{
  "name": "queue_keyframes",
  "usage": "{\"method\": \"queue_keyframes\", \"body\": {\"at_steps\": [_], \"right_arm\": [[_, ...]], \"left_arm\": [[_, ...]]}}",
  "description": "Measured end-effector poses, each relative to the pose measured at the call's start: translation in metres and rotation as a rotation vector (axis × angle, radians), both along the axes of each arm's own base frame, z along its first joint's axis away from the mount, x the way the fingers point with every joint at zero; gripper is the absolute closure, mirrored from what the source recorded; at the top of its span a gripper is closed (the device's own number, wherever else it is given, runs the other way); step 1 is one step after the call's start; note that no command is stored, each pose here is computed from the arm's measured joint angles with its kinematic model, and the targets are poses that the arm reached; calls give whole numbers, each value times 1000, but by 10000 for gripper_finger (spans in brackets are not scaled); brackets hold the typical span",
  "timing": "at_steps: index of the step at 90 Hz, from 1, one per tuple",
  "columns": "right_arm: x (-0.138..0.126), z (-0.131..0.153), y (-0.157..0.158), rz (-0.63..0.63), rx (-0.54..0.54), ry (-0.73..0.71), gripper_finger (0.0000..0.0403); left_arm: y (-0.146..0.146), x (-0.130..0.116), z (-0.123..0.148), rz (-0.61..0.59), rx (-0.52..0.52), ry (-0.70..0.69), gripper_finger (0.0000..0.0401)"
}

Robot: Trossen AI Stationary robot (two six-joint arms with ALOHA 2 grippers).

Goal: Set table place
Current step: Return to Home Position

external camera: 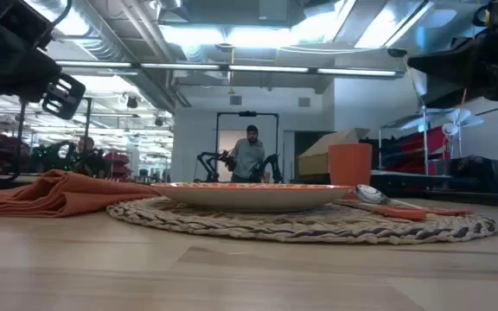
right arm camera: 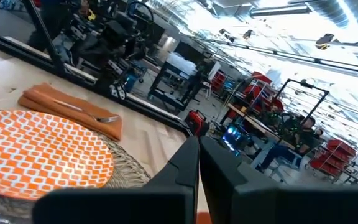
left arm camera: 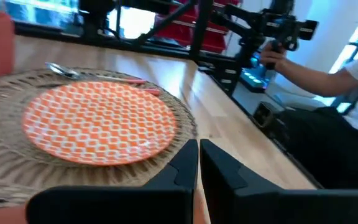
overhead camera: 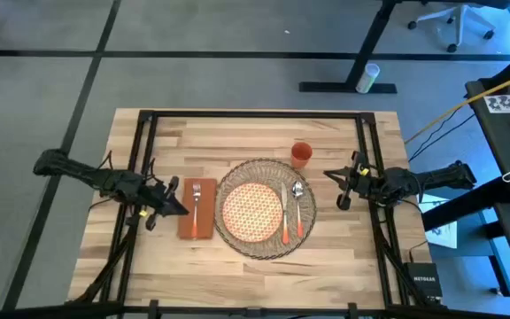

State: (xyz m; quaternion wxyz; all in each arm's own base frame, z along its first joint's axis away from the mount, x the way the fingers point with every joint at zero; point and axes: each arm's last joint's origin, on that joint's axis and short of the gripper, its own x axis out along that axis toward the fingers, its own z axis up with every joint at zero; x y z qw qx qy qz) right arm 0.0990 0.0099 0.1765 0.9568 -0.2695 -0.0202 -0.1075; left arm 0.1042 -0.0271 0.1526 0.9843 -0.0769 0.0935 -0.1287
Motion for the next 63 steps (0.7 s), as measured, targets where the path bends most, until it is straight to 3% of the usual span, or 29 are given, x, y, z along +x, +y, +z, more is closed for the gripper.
{"method": "queue_keyframes", "body": {"at_steps": [23,33,44,53,63], "right_arm": [[0,1,-1,-44,5,-7,402],[0,-9,-3,-105,-46,106,402],[1,-11,-3,-109,-51,132,402],[1,-11,-2,-82,-51,131,402],[2,-11,-1,-55,-52,132,402]], "left_arm": [[17,3,0,158,23,-8,401],[23,3,1,210,46,-25,401],[30,4,4,297,52,-47,401],[36,3,1,406,5,-18,401],[38,3,0,437,-82,5,401]]}}
